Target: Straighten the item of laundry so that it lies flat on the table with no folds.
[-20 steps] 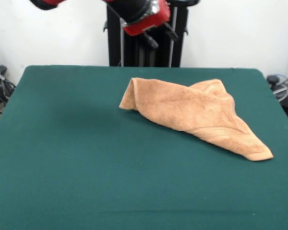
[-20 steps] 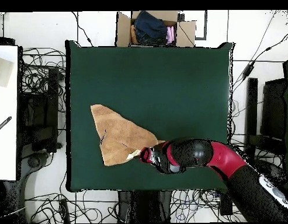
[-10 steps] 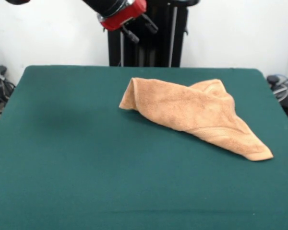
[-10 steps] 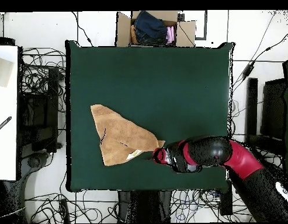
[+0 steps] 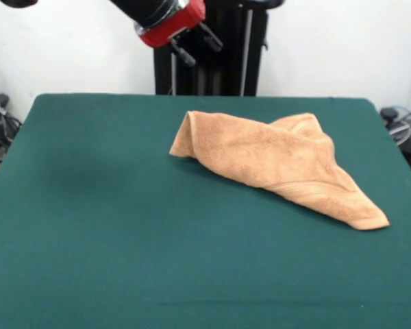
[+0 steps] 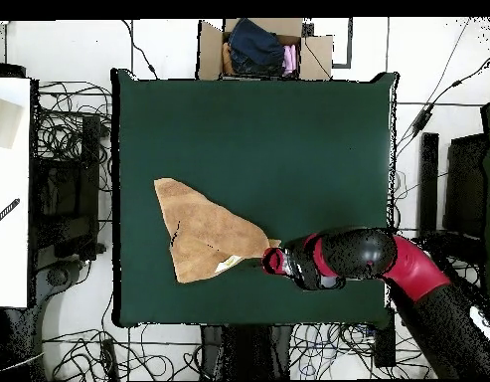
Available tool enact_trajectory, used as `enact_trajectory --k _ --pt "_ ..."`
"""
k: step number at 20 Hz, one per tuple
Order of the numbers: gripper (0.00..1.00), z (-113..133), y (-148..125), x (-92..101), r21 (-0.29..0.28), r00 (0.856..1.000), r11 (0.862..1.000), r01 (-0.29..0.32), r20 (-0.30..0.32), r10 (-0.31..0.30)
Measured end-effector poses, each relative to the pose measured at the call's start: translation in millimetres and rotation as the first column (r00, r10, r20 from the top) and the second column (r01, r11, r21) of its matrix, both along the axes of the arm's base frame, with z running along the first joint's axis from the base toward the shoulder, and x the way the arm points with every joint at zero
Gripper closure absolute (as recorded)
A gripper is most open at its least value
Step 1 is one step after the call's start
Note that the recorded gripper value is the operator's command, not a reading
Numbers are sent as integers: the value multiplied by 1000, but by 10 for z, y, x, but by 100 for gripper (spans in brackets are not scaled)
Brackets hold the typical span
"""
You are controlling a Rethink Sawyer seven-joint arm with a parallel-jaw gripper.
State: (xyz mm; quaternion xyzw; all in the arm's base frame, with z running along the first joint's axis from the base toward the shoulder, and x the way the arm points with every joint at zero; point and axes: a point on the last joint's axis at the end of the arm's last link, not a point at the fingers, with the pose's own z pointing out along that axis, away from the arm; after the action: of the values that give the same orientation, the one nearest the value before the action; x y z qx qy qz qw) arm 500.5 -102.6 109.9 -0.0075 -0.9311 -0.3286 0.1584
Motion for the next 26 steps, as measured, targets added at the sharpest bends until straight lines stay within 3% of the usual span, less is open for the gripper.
enact_trajectory --k 12,18,26 --pt "0 -331 183 -200 9 997 997 -76 27 76" --pt "0 -538 225 -282 26 996 998 -65 70 63" --pt "0 -687 181 -363 71 997 997 -29 70 24"
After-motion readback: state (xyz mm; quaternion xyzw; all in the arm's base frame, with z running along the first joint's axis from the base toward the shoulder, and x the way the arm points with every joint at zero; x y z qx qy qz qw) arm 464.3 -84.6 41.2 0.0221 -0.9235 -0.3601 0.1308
